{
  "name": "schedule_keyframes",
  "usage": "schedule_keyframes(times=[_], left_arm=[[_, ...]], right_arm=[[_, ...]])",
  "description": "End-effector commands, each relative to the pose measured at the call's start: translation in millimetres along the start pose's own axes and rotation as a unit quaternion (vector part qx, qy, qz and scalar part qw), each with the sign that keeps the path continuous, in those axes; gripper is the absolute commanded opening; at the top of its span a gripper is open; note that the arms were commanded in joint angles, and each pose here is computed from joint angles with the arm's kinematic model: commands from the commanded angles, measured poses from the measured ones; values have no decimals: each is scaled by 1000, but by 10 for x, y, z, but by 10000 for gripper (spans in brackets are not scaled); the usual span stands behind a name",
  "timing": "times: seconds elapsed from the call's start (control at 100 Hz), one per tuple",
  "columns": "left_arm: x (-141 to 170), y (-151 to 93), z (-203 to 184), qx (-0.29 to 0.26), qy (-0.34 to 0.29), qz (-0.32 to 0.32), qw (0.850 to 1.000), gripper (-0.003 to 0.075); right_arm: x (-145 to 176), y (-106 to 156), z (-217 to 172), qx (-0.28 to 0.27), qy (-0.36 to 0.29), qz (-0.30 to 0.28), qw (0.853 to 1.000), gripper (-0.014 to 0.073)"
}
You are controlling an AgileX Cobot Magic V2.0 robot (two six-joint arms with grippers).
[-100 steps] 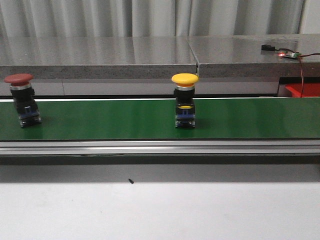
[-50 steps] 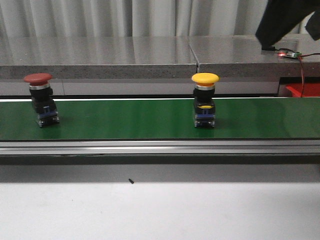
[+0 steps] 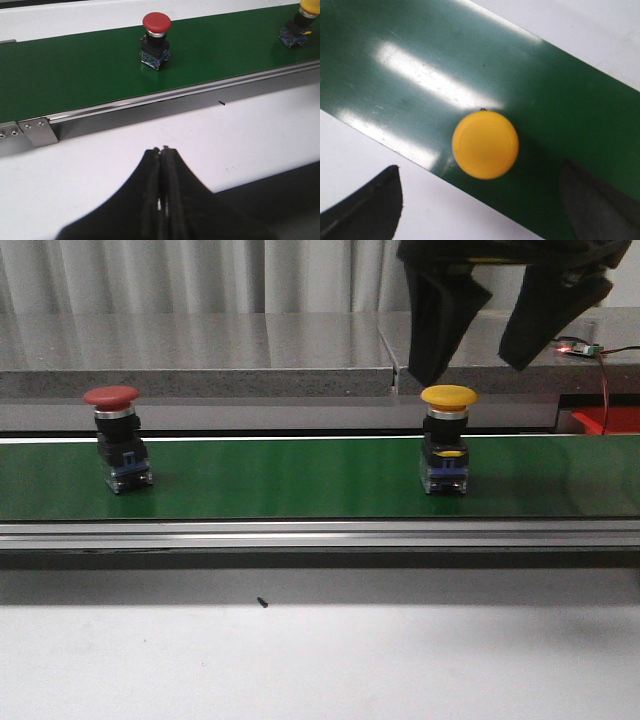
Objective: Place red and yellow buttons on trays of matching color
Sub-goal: 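Grasp the yellow button off the belt with the right gripper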
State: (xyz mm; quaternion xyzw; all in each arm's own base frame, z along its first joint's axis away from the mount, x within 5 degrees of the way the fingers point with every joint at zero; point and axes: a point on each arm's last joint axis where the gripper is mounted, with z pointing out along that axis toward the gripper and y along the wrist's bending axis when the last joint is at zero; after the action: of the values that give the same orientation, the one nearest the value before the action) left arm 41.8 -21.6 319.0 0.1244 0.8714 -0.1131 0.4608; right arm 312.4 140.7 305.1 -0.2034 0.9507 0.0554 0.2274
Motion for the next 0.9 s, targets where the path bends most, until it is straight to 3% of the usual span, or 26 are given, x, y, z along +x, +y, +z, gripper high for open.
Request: schedule_keyframes(times=[0.0,0.16,0.31,0.38,0.64,0.89], left_arm=[[-112,-15,-36,7,-38,-4,999,-19],[-112,-15,-36,7,-38,-4,999,-19],[-112,-15,-36,7,-38,-4,999,-19],[-112,-15,-36,7,-38,-4,999,-19],[-112,-15,-36,7,-38,-4,999,-19],[-112,-15,-36,7,-38,-4,999,-19]], right_arm=[[-135,-26,-65,1,-25,-2,1000,631],[-162,-72,163,4,-2,3,1000,576],[-141,-95,247,4,18,7,1000,350],[-141,-108,234,5,17,9,1000,289],[-117,-263,-57,16,-10,29,999,288],[42,-798,-478,58,-33,103,992,288]])
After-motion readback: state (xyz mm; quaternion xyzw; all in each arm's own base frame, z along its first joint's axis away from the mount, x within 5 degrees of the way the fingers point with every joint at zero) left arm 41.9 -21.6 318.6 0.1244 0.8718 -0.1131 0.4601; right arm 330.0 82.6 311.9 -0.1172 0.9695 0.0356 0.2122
